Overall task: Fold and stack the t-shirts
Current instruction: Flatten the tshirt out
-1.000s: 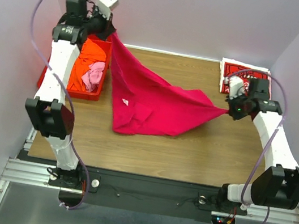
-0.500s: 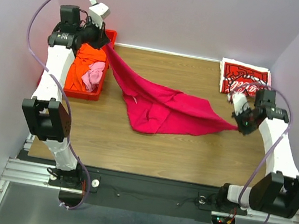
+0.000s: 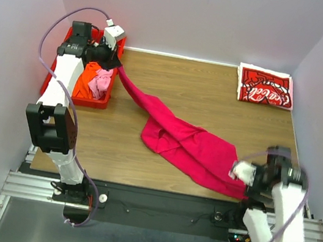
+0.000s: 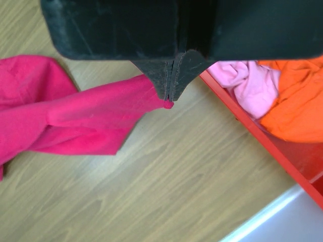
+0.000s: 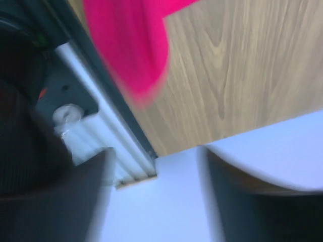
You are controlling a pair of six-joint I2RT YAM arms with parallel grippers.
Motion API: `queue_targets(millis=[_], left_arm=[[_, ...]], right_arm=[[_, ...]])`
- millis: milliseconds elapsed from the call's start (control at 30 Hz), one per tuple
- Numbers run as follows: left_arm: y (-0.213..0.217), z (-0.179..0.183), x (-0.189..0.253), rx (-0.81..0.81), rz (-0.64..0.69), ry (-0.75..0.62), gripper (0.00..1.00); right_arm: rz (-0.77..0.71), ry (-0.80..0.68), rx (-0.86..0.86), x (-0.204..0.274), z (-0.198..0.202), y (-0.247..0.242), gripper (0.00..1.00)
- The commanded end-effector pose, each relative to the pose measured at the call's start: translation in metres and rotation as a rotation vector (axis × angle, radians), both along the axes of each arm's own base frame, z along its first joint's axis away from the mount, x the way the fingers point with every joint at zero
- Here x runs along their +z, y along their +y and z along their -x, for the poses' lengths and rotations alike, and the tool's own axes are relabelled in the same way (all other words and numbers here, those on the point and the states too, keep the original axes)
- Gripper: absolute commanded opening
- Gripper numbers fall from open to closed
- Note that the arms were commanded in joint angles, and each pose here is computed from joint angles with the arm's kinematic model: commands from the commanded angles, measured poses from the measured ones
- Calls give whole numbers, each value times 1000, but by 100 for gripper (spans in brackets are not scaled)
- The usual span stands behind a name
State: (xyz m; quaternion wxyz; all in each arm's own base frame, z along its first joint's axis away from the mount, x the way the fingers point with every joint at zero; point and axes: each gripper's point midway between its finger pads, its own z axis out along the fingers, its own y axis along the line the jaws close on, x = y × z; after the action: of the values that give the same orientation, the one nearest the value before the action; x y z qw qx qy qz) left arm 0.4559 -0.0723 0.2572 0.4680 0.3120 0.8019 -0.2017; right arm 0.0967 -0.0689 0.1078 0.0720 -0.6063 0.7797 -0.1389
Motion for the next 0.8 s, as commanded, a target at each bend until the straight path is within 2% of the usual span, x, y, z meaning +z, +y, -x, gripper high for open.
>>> queue_targets(millis=[0, 33, 67, 100, 200, 233, 267, 300, 367, 433, 667, 767], left_arm=[[-2, 13, 17, -44, -28, -61, 0], [-2, 13, 18, -43, -29, -60, 0], [-2, 12, 17, -44, -31, -57, 0], [-3, 10, 15, -50, -29, -45, 0], [-3, 6, 15, -47, -28, -41, 0], [-4, 5, 17, -45, -25, -43, 0], [-4, 3, 18, -41, -17, -40, 0], [-6, 1, 15, -40, -11, -34, 0], [-9, -1, 16, -43, -5, -33, 0], [-15, -4, 13, -50, -1, -24, 0], [-23, -8, -2, -53, -4, 3, 0], [-26, -9, -10, -56, 3, 23, 0]], right_arm=[[-176, 43, -113, 43, -74, 17, 99], [-286, 41, -148, 58, -94, 33, 100], [-361, 142, -261, 53, -109, 40, 100], [-414, 51, -277, 81, -138, 43, 100], [-572, 79, -322, 78, -177, 65, 98], [-612, 121, -358, 71, -183, 71, 96], [-664, 161, -418, 66, -190, 79, 88], [-677, 259, -472, 43, -195, 82, 84], [-719, 325, -516, 29, -201, 90, 77], [-750, 370, -543, 14, -204, 96, 76], [-901, 302, -587, 4, -241, 119, 75], [-913, 319, -563, -8, -247, 145, 73]])
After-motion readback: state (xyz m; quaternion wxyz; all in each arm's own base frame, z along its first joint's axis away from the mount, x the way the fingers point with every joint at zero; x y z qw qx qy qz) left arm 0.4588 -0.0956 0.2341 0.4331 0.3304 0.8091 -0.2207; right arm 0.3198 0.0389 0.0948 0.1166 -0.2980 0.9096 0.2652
